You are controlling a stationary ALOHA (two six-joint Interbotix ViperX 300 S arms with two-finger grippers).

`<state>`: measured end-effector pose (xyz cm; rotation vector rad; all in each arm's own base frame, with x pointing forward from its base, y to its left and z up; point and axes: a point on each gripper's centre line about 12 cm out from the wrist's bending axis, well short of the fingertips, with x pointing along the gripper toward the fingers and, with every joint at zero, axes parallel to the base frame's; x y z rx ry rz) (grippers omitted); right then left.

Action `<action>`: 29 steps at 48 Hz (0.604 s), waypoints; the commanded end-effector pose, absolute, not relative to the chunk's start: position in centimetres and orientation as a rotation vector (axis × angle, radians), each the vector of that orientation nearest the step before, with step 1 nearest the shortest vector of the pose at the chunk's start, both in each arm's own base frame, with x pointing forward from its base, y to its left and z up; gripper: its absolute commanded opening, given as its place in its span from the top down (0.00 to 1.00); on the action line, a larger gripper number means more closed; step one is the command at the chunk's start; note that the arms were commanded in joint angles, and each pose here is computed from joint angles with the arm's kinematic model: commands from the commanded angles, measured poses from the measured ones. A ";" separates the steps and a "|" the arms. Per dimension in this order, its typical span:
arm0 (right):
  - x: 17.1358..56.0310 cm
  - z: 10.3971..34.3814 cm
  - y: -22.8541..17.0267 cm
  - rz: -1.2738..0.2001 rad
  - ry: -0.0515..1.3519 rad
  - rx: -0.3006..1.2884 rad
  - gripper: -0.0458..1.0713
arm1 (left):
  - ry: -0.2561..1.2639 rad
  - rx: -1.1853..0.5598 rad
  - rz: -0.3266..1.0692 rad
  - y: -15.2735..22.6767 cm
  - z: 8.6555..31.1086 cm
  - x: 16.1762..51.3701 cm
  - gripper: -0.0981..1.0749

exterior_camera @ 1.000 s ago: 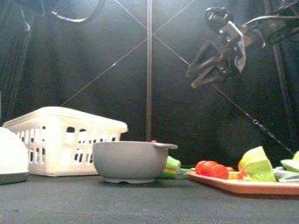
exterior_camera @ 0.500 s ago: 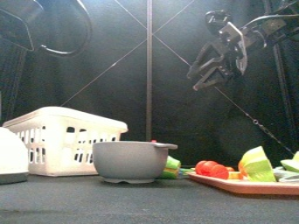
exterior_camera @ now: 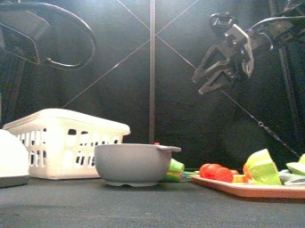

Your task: Grab egg sushi

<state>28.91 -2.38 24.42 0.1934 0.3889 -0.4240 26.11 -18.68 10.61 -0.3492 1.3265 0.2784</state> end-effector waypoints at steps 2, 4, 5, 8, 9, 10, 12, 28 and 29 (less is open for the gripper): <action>29.0 25.0 -2.3 -0.421 0.372 0.195 0.10 | 1.269 -0.397 0.237 -19.1 13.0 27.2 0.38; 29.0 25.0 -2.3 -0.421 0.372 0.195 0.10 | 1.252 -0.409 0.222 -19.2 13.8 27.4 0.40; 29.0 25.0 -2.3 -0.421 0.372 0.195 0.10 | 1.242 -0.413 0.215 -19.3 14.3 27.5 0.40; 29.0 25.0 -2.3 -0.421 0.372 0.195 0.10 | 1.215 -0.421 0.205 -19.0 15.3 27.8 0.41; 29.0 25.0 -2.3 -0.421 0.372 0.195 0.10 | 1.209 -0.423 0.203 -19.0 15.5 27.8 0.42; 29.0 25.0 -2.3 -0.421 0.372 0.195 0.10 | 1.203 -0.424 0.201 -18.9 15.7 27.9 0.42; 29.0 25.0 -2.3 -0.421 0.372 0.195 0.10 | 1.200 -0.424 0.203 -18.8 15.9 27.9 0.42; 29.0 24.9 -2.3 -0.420 0.373 0.194 0.10 | 1.211 -0.422 0.220 -18.6 15.7 27.8 0.42; 29.0 24.9 -2.3 -0.420 0.373 0.194 0.10 | 1.213 -0.422 0.220 -18.6 15.7 27.7 0.42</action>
